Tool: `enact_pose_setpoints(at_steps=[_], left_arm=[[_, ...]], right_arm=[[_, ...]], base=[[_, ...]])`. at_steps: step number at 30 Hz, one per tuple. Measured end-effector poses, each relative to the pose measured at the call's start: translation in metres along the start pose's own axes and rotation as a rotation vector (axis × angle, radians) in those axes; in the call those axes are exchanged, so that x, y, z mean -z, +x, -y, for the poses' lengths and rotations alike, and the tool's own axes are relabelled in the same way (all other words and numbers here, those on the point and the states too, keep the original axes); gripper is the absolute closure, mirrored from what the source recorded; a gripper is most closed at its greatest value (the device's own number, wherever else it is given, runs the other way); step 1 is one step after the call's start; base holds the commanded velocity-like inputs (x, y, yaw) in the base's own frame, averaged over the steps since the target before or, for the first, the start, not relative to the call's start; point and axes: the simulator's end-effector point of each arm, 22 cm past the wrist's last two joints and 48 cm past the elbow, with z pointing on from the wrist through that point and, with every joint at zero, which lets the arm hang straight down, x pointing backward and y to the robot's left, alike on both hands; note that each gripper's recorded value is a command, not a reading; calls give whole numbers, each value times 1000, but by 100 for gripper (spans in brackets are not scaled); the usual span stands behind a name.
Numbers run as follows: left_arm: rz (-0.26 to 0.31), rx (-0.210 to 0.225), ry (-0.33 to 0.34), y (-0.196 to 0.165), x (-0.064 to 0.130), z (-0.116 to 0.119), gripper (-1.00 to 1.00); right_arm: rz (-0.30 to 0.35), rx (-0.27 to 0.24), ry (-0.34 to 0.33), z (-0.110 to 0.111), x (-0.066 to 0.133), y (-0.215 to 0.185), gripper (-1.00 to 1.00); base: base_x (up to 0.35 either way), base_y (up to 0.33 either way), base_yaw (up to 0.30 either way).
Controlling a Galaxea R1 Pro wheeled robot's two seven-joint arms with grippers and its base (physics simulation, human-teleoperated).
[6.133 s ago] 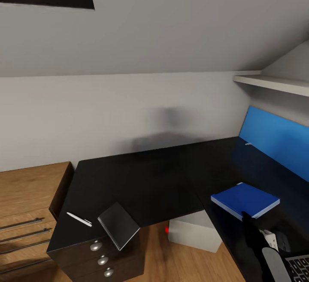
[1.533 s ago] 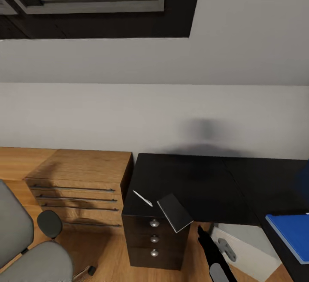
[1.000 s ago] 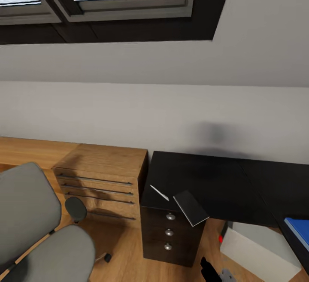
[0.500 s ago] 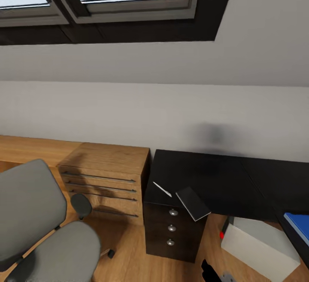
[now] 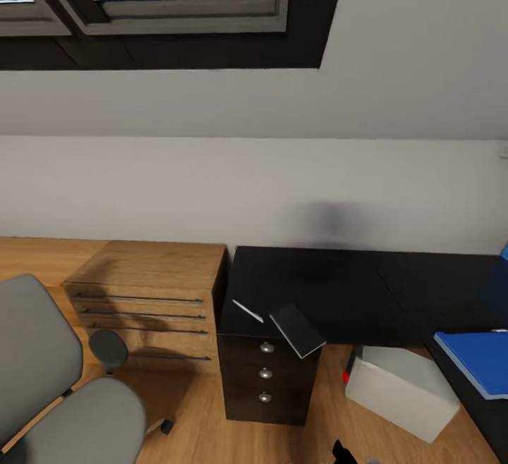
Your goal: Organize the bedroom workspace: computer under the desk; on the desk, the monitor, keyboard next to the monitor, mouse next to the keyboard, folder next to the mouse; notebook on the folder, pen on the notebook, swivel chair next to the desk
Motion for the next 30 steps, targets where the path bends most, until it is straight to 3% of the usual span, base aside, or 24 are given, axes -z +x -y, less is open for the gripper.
enact_pose_setpoints(at_steps=[9, 30], left_arm=[[19, 18, -1, -10, -2, 2, -100], [36, 31, 10, -11, -17, 10, -100]], right_arm=[[-1, -4, 5, 1, 0, 1, -100], [5, -8, 2, 4, -16, 5, -100]], base=[[0, 0, -151], [0, 0, -8]])
